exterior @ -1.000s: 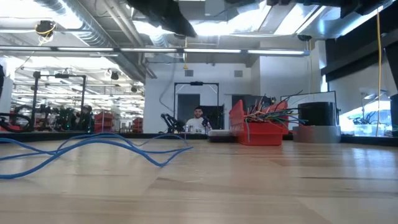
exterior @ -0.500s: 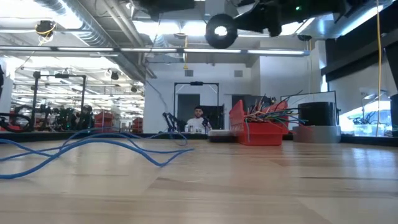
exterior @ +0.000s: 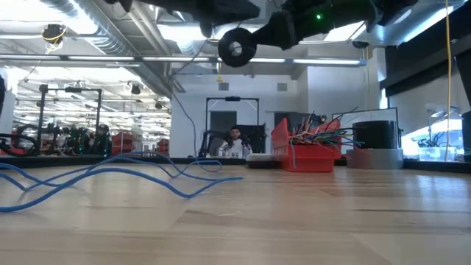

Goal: Coil cords
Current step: Coil the blue wire into the black spool

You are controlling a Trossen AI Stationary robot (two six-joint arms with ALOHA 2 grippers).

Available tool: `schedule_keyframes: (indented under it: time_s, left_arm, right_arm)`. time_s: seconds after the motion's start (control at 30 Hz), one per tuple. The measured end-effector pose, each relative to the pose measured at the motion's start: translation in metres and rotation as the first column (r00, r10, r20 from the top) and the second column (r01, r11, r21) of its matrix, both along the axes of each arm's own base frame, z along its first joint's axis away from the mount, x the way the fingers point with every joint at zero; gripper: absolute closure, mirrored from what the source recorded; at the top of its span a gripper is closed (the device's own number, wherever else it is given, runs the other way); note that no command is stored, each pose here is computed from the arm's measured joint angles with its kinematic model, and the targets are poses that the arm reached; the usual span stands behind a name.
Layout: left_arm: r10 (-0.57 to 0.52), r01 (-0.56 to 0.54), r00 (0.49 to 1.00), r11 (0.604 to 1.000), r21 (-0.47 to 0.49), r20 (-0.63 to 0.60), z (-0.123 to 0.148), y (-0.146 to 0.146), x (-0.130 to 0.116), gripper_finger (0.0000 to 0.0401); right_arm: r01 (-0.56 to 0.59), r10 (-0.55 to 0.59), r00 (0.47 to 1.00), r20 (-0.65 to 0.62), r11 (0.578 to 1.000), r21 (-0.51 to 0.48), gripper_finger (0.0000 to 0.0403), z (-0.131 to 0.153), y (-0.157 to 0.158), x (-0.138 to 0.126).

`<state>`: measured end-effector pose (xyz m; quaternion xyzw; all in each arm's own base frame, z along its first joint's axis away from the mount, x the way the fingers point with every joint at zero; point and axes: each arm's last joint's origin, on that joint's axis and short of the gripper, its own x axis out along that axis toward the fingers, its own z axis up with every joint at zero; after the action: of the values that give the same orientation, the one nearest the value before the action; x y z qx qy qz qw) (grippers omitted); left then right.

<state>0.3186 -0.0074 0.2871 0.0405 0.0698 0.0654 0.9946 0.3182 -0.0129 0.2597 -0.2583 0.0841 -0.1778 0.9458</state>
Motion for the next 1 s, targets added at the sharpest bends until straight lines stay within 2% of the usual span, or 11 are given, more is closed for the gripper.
schedule_keyframes:
  time_s: [0.27, 0.53, 0.8, 1.0]
  left_arm:
    - [0.046, -0.046, 0.997, 0.999, -0.008, -0.061, -0.019, 0.014, 0.014, 0.0398]
    - [0.08, -0.081, 0.994, 0.997, -0.011, -0.074, -0.029, 0.025, 0.02, 0.0398]
    - [0.096, -0.095, 0.991, 0.995, 0.016, -0.091, -0.032, 0.031, 0.021, 0.0398]
    - [0.08, -0.077, 0.99, 0.997, 0.03, -0.12, -0.035, 0.028, 0.02, 0.0397]
  right_arm:
    - [0.0, -0.016, 0.99, 0.143, 0.993, 0.114, 0.0395, 0.027, 0.0, -0.007]
    - [-0.062, 0.022, 0.957, 0.291, 0.99, 0.129, 0.0395, 0.06, 0.001, -0.026]
    - [-0.13, 0.077, 0.936, 0.343, 0.983, 0.132, 0.0395, 0.072, 0.003, -0.036]
    - [-0.135, 0.082, 0.936, 0.343, 0.982, 0.135, 0.0395, 0.073, 0.003, -0.036]
